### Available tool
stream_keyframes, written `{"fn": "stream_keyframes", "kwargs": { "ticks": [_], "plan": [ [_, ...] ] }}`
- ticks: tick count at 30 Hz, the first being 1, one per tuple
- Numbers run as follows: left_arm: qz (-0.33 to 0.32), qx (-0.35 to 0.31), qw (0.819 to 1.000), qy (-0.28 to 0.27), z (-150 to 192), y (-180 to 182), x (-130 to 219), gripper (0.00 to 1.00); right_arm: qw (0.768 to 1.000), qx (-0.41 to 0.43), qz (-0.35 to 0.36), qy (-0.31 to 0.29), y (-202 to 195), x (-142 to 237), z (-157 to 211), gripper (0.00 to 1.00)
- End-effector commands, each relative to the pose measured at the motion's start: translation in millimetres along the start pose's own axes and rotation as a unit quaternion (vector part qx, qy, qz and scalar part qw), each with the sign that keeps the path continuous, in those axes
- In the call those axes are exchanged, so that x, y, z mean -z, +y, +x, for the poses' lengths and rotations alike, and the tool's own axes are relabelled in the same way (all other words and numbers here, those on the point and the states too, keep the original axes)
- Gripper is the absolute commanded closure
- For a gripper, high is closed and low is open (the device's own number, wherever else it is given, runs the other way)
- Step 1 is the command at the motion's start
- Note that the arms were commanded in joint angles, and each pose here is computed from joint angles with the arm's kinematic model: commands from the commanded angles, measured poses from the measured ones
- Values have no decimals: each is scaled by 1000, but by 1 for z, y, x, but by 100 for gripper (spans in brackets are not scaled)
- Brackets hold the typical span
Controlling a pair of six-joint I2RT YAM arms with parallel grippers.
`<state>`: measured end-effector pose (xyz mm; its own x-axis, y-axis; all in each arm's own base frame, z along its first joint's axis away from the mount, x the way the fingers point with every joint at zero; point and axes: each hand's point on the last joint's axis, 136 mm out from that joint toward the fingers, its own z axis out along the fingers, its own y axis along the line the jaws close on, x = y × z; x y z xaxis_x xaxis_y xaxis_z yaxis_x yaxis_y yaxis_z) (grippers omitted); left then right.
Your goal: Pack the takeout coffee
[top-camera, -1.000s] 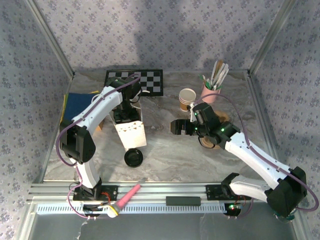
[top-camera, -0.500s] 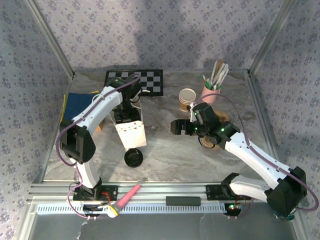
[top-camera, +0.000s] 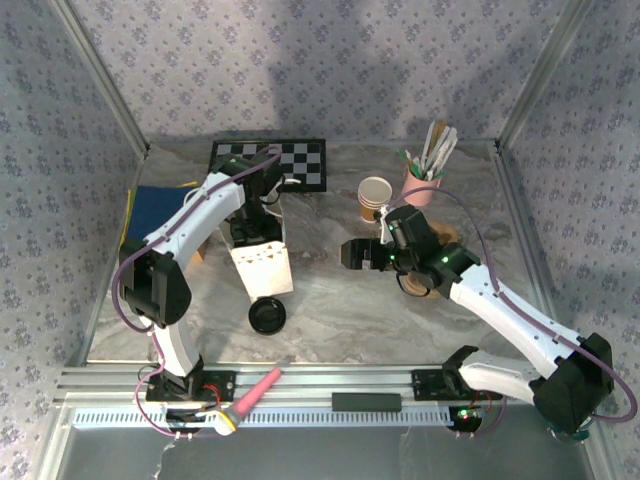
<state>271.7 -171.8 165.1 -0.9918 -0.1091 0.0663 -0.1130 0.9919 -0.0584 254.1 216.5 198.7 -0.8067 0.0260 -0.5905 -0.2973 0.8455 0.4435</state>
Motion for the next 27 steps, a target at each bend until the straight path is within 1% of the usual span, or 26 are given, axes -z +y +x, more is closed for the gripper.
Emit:
{"fn": "stream_keyframes", "kwargs": {
  "ticks": [1, 27],
  "plan": [
    [21, -6, 1000, -7, 1, -5, 9, 51, 1000, 2, 0, -1, 2, 3, -1, 0],
    [25, -6, 1000, -12, -1, -7, 11, 51, 1000, 4, 2, -1, 2, 4, -1, 0]
  ]
}}
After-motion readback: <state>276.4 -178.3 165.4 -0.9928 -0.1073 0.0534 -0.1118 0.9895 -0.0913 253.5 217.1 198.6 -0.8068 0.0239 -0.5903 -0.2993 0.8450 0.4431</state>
